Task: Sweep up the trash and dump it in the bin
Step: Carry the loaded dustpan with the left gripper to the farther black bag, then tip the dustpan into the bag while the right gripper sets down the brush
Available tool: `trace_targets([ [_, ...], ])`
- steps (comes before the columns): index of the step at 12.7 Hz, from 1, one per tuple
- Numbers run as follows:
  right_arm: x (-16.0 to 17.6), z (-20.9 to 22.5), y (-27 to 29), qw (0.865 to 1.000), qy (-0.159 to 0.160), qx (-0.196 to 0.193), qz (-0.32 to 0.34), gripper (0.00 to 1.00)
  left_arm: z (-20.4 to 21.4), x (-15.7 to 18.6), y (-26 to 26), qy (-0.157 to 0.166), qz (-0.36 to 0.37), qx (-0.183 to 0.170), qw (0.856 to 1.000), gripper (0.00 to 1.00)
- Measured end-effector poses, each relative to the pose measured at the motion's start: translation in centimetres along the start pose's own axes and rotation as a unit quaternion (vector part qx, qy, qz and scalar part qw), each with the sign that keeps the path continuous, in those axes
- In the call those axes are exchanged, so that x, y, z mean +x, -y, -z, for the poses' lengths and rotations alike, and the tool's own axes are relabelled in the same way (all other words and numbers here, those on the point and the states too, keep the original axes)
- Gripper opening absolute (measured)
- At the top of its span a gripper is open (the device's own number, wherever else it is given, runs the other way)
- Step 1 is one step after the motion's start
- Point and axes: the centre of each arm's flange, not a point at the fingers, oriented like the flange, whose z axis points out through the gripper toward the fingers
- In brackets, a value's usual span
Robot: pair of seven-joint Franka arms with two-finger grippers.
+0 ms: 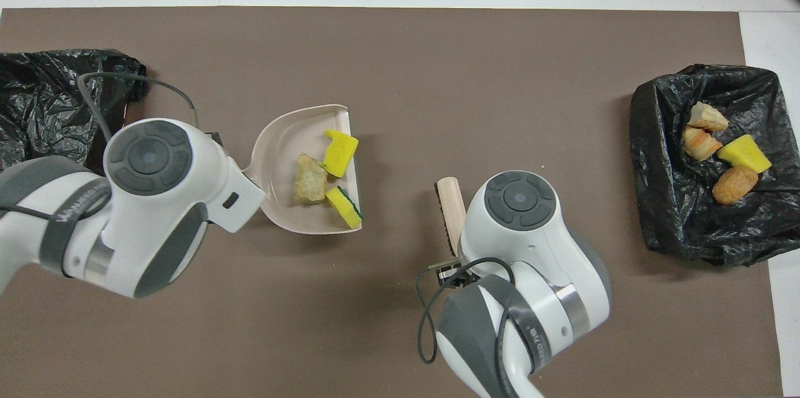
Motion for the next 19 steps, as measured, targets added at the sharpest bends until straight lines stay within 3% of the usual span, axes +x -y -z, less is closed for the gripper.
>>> trace_targets([
  [7,-4.1,-4.9,11.5,0.997,-0.003,-0.032,-0.063,0.26,0.6,-18.7,5.4,-0.002,0.01,0.012,1.0,0.31],
  [12,-6.5,-7.4,17.3,0.997,-0.023,-0.002,-0.075,0.26,1.6,-33.2,6.9,0.016,0.072,0.034,0.997,0.31],
  [14,-6.6,-8.4,17.6,0.996,-0.018,0.01,-0.083,0.26,2.0,-39.5,7.6,0.02,0.064,0.047,0.997,0.31],
  [16,-6.9,-8.5,17.4,0.996,-0.004,0.002,-0.087,0.26,2.0,-43.3,8.4,0.038,0.056,0.053,0.996,0.31],
  [17,-7.2,-8.5,17.2,0.996,0.01,-0.009,-0.092,0.33,1.8,-43.9,8.8,0.055,0.048,0.05,0.996,0.31],
  [19,-7.4,-7.6,17.2,0.995,0.023,-0.019,-0.093,0.57,1.6,-43.8,9.8,0.09,0.024,0.049,0.994,0.31],
])
